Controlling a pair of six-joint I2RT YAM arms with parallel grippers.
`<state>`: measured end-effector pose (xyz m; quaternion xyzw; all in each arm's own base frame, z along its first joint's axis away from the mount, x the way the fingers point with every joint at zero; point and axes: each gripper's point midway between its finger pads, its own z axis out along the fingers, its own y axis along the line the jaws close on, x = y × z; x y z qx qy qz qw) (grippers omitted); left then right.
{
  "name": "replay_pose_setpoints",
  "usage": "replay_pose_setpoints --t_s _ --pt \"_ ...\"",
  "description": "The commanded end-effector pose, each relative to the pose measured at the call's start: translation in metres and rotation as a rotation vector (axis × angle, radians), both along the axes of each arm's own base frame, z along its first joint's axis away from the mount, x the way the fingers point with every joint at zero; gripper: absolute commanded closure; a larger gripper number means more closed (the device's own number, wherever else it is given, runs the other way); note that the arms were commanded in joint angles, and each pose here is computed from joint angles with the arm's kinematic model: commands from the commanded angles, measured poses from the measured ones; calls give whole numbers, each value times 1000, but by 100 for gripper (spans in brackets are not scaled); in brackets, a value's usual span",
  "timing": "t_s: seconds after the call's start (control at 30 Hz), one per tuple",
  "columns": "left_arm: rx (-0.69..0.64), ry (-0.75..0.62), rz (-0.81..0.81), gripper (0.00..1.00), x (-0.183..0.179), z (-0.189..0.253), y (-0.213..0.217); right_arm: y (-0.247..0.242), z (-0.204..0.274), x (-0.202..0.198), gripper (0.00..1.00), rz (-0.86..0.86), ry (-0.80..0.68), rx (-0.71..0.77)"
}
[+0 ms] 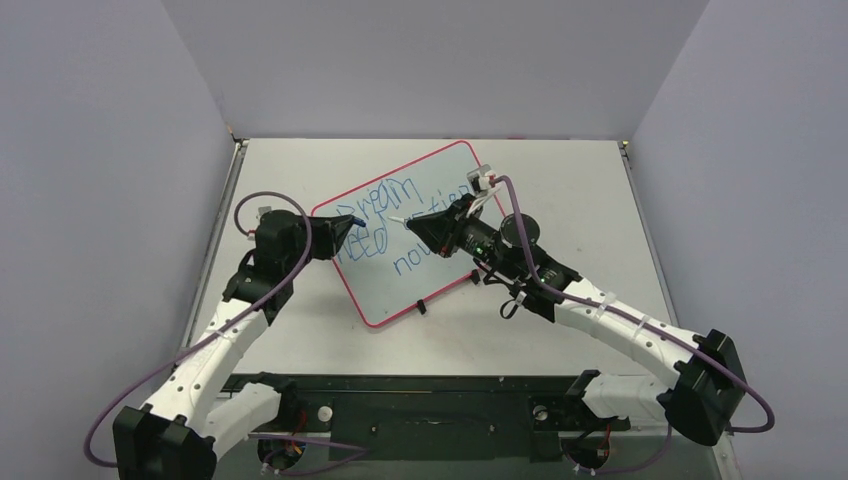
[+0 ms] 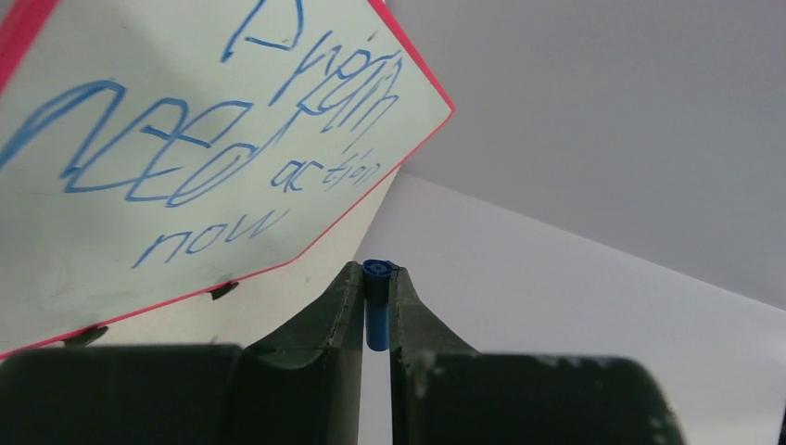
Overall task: Write a sentence on the whiteboard
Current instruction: Close the whiteboard marker at the center of the board.
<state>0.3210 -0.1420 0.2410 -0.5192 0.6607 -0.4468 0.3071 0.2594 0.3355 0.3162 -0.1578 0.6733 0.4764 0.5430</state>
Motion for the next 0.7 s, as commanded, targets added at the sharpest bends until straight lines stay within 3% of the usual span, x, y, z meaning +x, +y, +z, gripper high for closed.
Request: replay_pose_setpoints --t_s 0.0,0.67 --pt "-106 -122 50 100 18 50 -11 5 36 3 100 2 -108 51" --pt "-175 -127 9 100 32 55 -44 3 17 25 100 -64 -73 17"
